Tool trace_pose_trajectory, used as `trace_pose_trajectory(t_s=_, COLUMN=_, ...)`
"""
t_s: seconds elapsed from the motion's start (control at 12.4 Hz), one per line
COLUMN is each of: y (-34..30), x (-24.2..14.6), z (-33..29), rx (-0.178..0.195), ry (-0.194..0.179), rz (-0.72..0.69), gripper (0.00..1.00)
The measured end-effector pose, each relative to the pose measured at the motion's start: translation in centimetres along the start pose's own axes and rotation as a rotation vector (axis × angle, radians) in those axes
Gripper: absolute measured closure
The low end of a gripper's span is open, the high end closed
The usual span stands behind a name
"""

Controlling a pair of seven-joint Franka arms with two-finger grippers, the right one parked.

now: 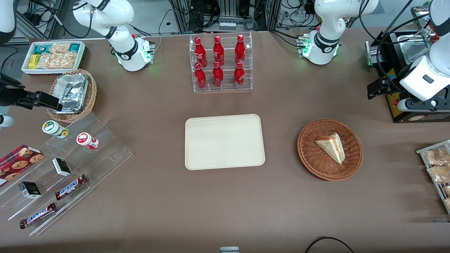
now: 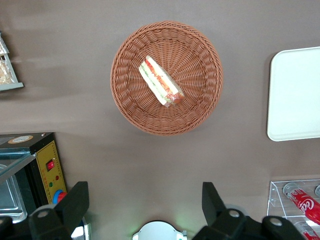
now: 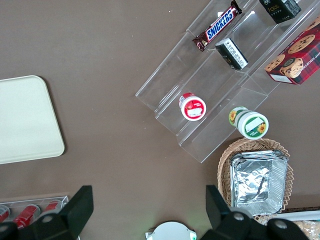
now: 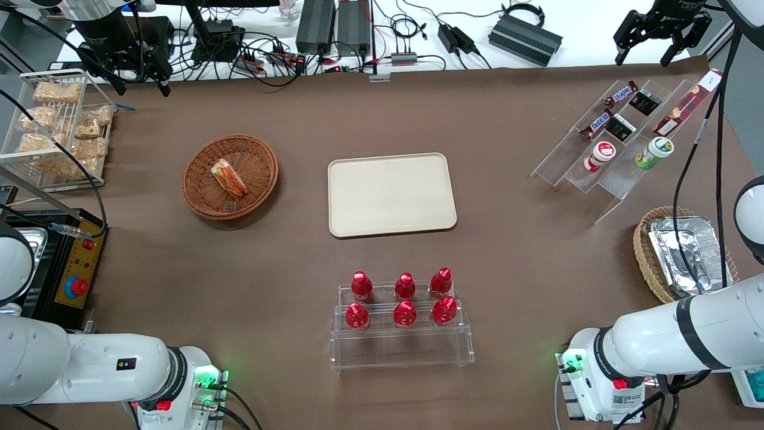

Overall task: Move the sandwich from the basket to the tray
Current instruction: 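Move the left gripper down over the wrapped sandwich in the wicker basket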

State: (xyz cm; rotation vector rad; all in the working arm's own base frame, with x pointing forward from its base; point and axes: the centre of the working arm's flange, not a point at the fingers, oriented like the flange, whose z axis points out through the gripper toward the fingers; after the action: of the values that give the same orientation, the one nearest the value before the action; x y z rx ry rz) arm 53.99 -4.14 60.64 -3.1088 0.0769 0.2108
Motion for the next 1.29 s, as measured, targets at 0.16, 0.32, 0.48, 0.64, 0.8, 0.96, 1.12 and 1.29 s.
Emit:
trace_pose_trajectory(t_s=0.16, y=-0.1, x=0.0, z=0.0, rx=0.000, ry=0.000, rz=-0.001, gripper=0.00)
trace_pose_trajectory(t_s=0.32, y=-0.1, x=0.2, z=0.5, rx=0.000, ry=-0.006, rz=0.000, gripper=0.00)
trace_pose_trajectory(t_s=0.48, y=0.0, x=0.9, z=1.9, rx=-0.001, ry=0.003, rz=0.001, gripper=0.00)
trace_pose_trajectory(t_s=0.64, y=0.1, x=1.9, z=4.1, rx=-0.002, ry=0.011, rz=0.003, gripper=0.00)
trace_pose_trajectory(t_s=0.8, y=0.2, x=2.7, z=7.0, rx=-0.002, ry=0.021, rz=0.004, gripper=0.00)
trace_pose_trajectory(t_s=0.96, y=0.3, x=3.4, z=10.6, rx=-0.003, ry=0.030, rz=0.006, gripper=0.00)
trace_pose_trajectory(t_s=1.12, y=0.4, x=4.0, z=13.7, rx=-0.005, ry=0.014, rz=0.007, gripper=0.00)
trace_pose_trajectory(t_s=1.29, y=0.4, x=5.2, z=16.3, rx=-0.008, ry=0.002, rz=0.007, gripper=0.00)
